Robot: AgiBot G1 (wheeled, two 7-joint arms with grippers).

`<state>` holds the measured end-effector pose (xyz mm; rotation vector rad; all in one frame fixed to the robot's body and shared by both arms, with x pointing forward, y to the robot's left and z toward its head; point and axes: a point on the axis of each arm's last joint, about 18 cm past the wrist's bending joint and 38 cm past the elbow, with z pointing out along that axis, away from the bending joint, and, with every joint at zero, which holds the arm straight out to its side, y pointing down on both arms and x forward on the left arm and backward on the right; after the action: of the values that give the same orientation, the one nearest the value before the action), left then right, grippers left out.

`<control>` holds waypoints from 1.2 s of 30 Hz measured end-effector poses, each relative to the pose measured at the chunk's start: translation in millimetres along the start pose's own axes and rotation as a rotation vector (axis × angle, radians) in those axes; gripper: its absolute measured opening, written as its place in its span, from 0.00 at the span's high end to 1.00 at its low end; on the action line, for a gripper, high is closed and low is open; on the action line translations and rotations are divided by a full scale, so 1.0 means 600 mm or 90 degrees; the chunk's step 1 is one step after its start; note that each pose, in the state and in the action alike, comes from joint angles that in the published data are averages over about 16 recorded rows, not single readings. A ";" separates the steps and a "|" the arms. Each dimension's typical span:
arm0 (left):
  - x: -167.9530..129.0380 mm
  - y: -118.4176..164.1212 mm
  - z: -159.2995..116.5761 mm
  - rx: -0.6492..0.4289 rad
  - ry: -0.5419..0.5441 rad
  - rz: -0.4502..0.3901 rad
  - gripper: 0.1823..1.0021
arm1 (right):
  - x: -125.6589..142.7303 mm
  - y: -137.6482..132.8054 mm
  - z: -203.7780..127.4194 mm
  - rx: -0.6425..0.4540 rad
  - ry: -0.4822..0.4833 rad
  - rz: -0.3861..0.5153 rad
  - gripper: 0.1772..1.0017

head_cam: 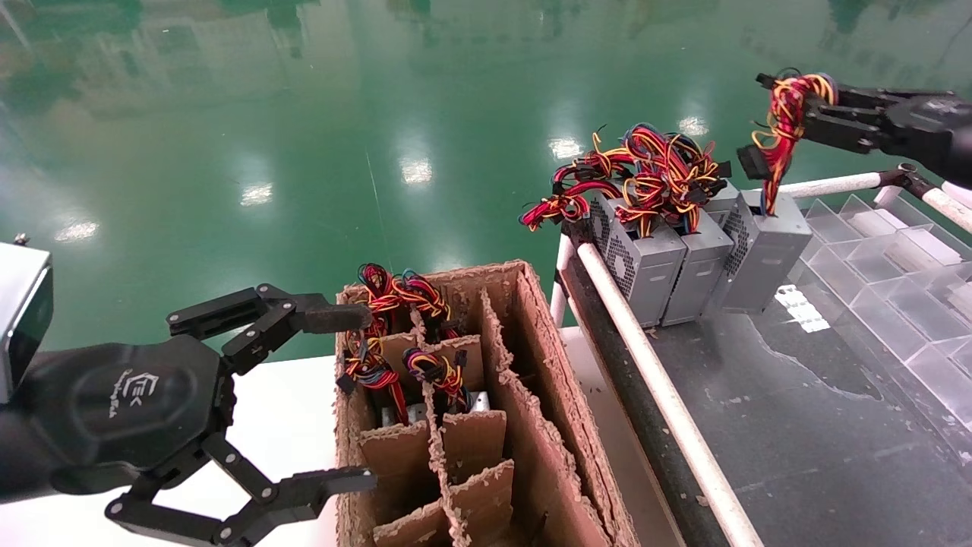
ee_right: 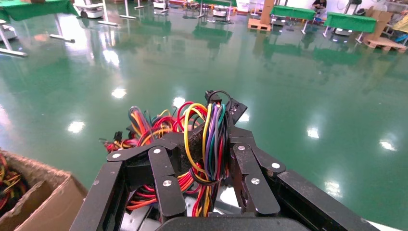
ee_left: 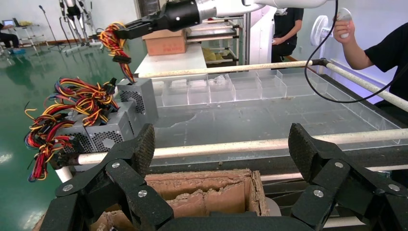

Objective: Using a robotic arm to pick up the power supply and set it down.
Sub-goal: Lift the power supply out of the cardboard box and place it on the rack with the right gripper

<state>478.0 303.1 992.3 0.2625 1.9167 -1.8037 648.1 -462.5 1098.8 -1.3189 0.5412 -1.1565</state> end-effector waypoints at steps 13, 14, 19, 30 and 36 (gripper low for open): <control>0.000 0.000 0.000 0.000 0.000 0.000 0.00 | 0.005 0.006 0.066 -0.032 0.071 -0.003 0.98; 0.000 0.000 0.000 0.000 0.000 0.000 0.00 | 0.004 0.007 0.070 -0.034 0.074 -0.004 0.98; 0.000 0.000 0.000 0.000 0.000 0.000 0.00 | -0.005 0.007 0.086 -0.040 0.073 -0.007 0.98; 0.000 0.000 0.000 0.000 0.000 0.000 0.00 | -0.033 0.011 0.108 -0.051 0.035 -0.016 0.98; 0.000 0.000 0.000 0.000 0.000 0.000 0.00 | -0.040 0.016 0.112 -0.058 0.027 -0.017 0.98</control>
<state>478.0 303.1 992.3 0.2625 1.9167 -1.8037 699.7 -412.0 1099.0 -1.3864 0.6148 -1.1962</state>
